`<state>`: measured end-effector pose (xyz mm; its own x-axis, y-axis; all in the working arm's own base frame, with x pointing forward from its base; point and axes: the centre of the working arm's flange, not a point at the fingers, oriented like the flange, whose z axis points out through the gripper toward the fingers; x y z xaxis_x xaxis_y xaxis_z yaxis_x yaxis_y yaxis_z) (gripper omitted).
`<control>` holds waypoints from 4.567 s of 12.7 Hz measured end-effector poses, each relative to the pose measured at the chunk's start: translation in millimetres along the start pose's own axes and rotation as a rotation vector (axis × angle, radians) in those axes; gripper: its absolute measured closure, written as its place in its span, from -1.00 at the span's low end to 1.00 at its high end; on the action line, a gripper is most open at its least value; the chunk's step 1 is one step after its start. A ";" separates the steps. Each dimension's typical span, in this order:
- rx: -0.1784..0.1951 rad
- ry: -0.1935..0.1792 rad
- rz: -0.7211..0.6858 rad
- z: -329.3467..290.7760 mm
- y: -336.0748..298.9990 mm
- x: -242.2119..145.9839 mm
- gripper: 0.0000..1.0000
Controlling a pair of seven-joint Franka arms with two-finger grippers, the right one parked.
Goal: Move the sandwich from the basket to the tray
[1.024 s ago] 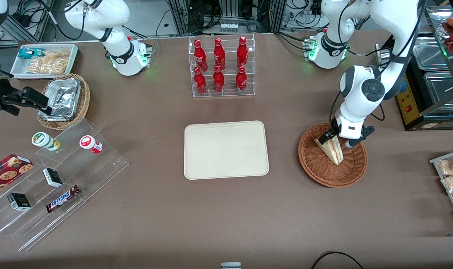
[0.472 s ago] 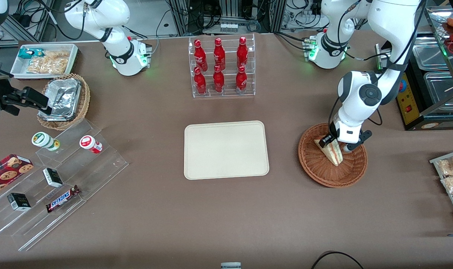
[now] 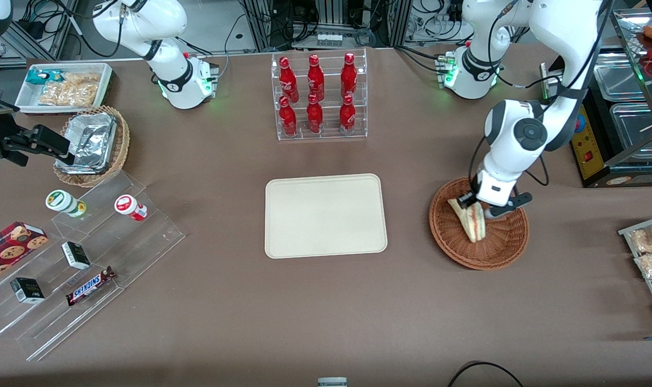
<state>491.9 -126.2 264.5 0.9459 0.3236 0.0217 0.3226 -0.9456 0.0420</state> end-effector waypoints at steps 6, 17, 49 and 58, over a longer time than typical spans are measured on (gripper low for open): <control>0.116 -0.166 0.174 -82.8 139.3 -6.5 0.69; 0.030 -0.159 0.122 -21.9 348.5 -99.1 0.69; 0.061 0.036 0.052 -93.8 358.6 -69.1 -1.00; 0.204 0.004 -0.008 -112.9 238.1 3.8 -1.00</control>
<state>568.4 -346.5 387.3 0.9433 0.3310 0.0263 0.3308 -0.9298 -0.1612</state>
